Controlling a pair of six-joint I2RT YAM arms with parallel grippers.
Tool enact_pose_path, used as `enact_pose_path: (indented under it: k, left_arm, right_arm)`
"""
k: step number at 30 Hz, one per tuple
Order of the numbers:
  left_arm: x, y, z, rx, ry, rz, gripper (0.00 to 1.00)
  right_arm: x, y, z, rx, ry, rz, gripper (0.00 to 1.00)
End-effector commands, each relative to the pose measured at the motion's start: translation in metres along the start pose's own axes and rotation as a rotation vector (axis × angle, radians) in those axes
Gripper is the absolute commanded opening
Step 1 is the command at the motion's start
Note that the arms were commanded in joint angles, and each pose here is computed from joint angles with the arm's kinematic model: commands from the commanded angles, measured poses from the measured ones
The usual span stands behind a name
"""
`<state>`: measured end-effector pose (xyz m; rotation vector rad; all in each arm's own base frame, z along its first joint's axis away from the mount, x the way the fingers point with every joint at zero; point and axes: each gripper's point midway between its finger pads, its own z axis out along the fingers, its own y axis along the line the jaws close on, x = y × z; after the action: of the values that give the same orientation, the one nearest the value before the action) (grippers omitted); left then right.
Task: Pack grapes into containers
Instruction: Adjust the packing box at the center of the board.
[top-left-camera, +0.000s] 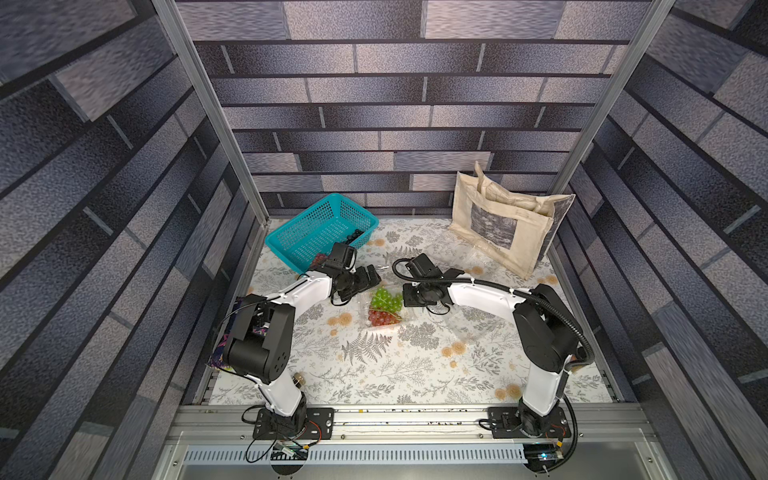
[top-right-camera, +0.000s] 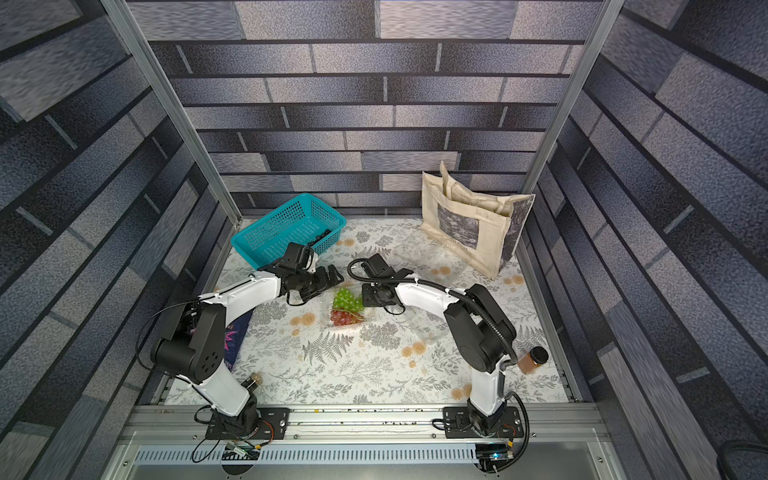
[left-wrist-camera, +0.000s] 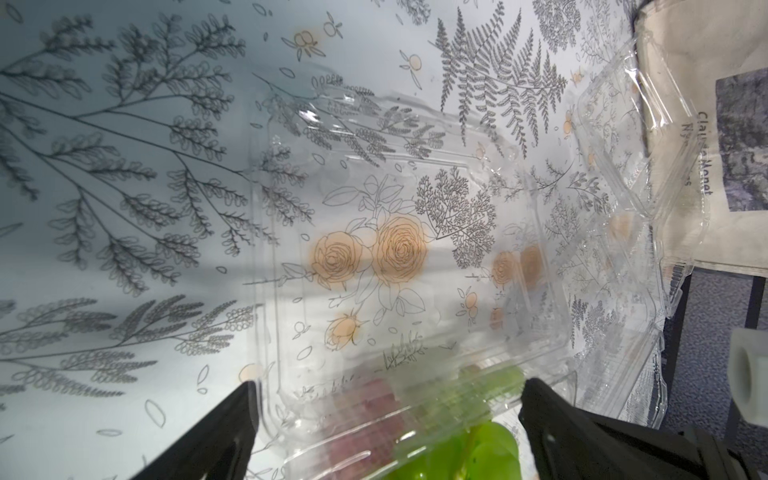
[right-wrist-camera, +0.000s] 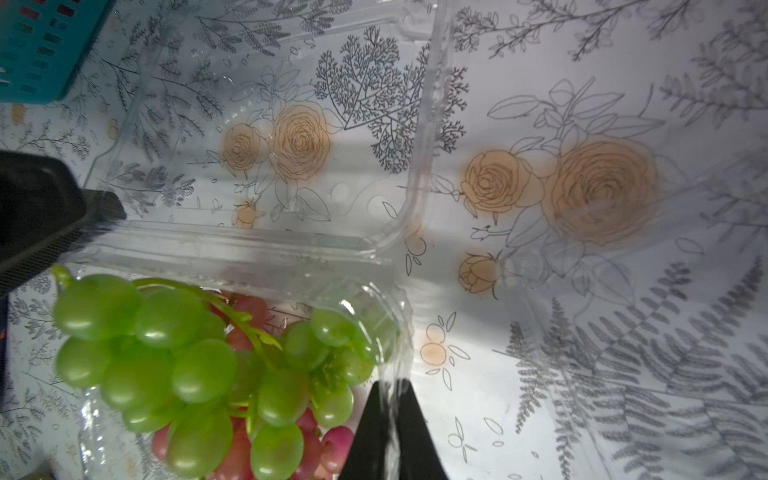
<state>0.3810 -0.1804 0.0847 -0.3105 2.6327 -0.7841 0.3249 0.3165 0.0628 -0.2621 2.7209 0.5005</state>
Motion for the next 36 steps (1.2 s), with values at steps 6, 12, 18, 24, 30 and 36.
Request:
enact_pose_path:
  k: [6,12,18,24,30,36]
  left_arm:
    - [-0.019,0.001,0.013,0.011,-0.03,0.013,1.0]
    - [-0.03,-0.002,0.018,0.022,-0.052,0.03,1.0]
    - [-0.041,-0.005,0.021,0.062,-0.085,0.046,1.0]
    - [-0.045,-0.016,0.021,0.133,-0.11,0.076,1.0]
    - [-0.045,-0.031,0.02,0.21,-0.129,0.098,1.0]
    - [-0.043,-0.04,0.019,0.248,-0.135,0.115,1.0]
  right_arm:
    - [-0.01,-0.007,0.001,0.035,0.002,-0.052,0.19]
    - [-0.011,-0.004,-0.001,0.015,-0.001,-0.069,0.32]
    - [-0.011,-0.004,-0.003,0.014,-0.002,-0.072,0.4]
    - [-0.015,0.0,-0.011,-0.008,-0.021,-0.072,0.49]
    - [-0.019,-0.001,-0.024,-0.011,-0.048,-0.066,0.61]
    - [-0.015,-0.005,-0.031,-0.018,-0.058,-0.038,0.83]
